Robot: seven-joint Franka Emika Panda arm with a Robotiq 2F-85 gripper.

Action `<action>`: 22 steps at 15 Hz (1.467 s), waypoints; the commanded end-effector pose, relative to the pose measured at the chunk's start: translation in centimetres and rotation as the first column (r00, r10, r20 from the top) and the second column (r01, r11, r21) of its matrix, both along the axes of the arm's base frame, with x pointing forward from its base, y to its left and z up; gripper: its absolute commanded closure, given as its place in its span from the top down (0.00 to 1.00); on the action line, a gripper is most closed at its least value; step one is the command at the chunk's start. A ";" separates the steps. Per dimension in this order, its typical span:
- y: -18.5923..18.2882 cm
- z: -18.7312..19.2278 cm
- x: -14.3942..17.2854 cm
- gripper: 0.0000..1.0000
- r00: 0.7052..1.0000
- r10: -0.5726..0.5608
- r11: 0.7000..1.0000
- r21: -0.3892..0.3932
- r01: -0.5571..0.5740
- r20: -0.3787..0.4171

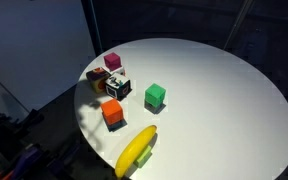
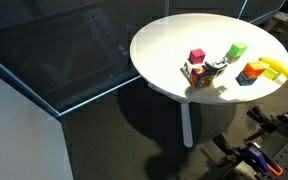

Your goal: Pick up the orange block from the stack and put it on top of the blue block

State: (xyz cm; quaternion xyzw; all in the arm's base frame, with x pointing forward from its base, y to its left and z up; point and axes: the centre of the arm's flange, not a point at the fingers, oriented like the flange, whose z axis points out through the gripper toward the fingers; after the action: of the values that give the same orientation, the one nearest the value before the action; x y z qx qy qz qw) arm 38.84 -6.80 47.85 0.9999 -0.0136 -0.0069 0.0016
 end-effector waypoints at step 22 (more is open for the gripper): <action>0.2 1.1 -1.2 1.00 1.000 -0.019 1.000 0.003 0.019 -0.013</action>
State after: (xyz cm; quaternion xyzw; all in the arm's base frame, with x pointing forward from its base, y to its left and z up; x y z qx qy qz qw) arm 37.64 -6.64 48.95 0.9996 -0.0233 -0.0133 -0.0001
